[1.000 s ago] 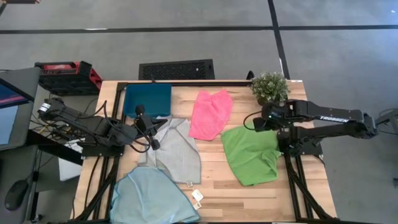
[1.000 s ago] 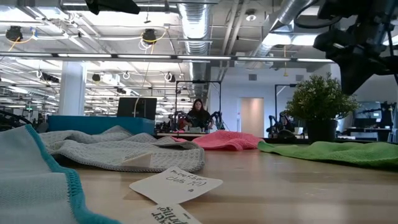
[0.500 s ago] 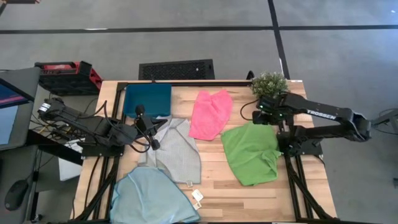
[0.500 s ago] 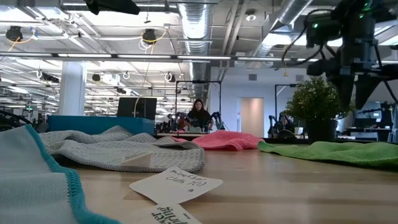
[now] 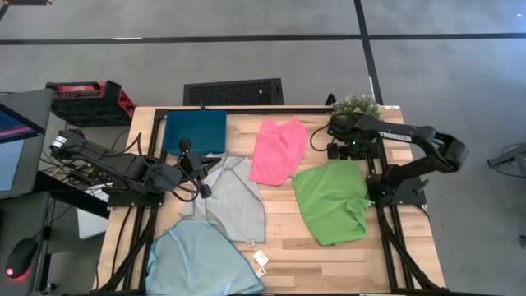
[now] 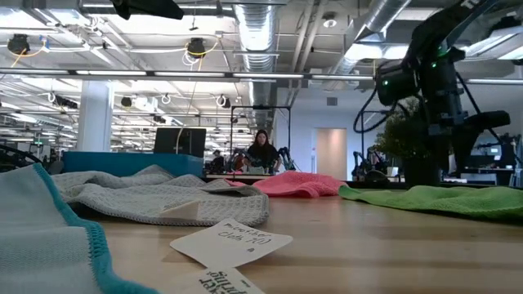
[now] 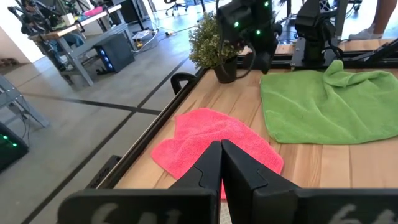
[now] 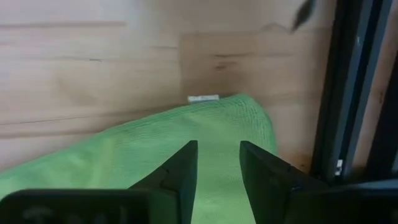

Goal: Fold microfiber towels
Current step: Fold the green cloth

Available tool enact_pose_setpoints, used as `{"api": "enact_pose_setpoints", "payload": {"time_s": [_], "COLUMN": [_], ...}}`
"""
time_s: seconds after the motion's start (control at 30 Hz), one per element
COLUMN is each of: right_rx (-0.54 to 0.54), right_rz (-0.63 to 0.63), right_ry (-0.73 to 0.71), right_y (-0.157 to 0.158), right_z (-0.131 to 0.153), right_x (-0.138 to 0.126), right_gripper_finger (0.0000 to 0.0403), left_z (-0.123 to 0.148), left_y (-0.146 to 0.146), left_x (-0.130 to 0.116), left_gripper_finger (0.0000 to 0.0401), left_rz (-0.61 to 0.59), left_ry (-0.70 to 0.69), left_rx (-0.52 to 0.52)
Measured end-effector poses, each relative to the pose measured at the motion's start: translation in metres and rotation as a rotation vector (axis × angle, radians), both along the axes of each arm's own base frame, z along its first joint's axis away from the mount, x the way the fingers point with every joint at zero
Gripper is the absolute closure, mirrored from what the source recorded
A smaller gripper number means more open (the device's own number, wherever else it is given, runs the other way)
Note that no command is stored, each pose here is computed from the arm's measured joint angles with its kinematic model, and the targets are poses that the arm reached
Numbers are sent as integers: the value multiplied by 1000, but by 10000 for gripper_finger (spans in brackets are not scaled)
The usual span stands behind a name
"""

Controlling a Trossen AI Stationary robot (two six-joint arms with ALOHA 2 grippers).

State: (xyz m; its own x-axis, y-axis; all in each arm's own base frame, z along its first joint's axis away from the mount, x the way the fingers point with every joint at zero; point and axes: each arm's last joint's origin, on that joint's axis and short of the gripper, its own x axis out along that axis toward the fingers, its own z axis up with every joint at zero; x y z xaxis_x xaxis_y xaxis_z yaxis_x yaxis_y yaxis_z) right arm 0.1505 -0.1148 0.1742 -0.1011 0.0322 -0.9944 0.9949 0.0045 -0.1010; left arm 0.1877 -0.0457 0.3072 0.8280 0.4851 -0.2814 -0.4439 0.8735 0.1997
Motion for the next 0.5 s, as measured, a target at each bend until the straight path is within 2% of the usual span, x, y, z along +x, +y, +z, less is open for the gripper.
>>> {"api": "enact_pose_setpoints", "payload": {"time_s": [0.37, 0.5], "right_rx": [46, 57], "right_rz": [22, 29], "right_ry": [136, 145], "right_y": [-7, -10], "right_z": [-26, -34], "right_x": [7, 10], "right_gripper_finger": [259, 262], "left_z": [0, 0], "left_y": [0, 0], "left_x": [0, 0], "left_gripper_finger": [401, 401], "left_rz": [0, 0], "left_ry": [-1, -1], "left_rx": [-2, -2]}}
